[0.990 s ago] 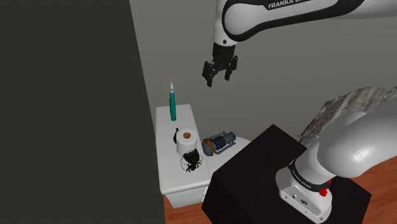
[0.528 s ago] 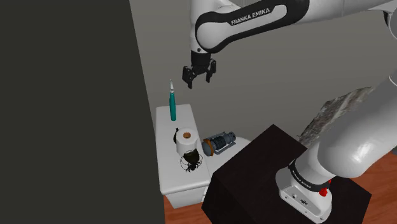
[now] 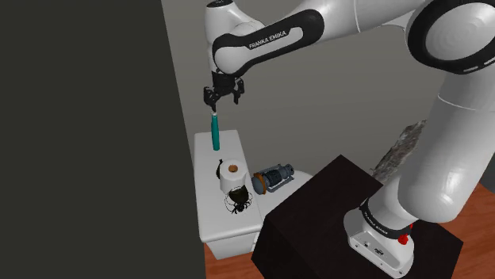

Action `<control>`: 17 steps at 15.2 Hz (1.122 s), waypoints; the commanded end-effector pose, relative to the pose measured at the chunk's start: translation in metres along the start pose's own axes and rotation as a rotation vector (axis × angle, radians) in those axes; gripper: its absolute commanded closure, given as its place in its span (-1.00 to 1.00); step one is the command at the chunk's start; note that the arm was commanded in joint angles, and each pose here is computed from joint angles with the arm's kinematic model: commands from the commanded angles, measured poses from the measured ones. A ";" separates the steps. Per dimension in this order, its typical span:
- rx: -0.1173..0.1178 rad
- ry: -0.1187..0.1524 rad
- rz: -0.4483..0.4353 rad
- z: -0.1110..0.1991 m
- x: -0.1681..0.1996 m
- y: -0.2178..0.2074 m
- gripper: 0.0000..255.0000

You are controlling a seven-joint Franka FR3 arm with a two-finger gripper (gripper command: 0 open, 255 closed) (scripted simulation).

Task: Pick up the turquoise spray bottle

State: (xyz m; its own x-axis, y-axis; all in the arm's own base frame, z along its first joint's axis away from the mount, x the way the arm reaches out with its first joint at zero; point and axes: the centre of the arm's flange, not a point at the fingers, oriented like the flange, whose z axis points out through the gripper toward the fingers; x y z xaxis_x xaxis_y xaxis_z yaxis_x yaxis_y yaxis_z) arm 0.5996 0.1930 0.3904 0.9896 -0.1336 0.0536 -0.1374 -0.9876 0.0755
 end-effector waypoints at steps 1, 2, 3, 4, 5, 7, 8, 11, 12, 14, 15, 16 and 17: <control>-0.010 0.012 0.007 0.012 0.017 -0.018 -1.00; -0.014 0.018 0.010 0.017 0.026 -0.025 -1.00; -0.017 0.021 0.012 0.020 0.031 -0.029 -1.00; -0.017 0.021 0.012 0.025 0.031 -0.029 -1.00; -0.017 0.021 0.012 0.031 0.030 -0.030 -1.00; -0.017 0.021 0.012 0.041 0.030 -0.030 -1.00; -0.017 0.021 0.012 0.046 0.029 -0.031 -1.00; -0.017 0.021 0.012 0.060 0.029 -0.032 -1.00; -0.017 0.021 0.012 0.060 0.029 -0.032 -1.00; -0.017 0.021 0.012 0.060 0.028 -0.032 1.00; -0.017 0.021 0.012 0.060 0.028 -0.032 1.00; -0.017 0.021 0.012 0.060 0.028 -0.032 1.00; -0.017 0.021 0.012 0.060 0.028 -0.032 1.00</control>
State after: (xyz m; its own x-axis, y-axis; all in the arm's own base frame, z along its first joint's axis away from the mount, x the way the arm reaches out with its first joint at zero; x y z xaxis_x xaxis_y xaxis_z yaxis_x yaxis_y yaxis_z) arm 0.6345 0.2158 0.3302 0.9867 -0.1437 0.0758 -0.1504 -0.9844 0.0911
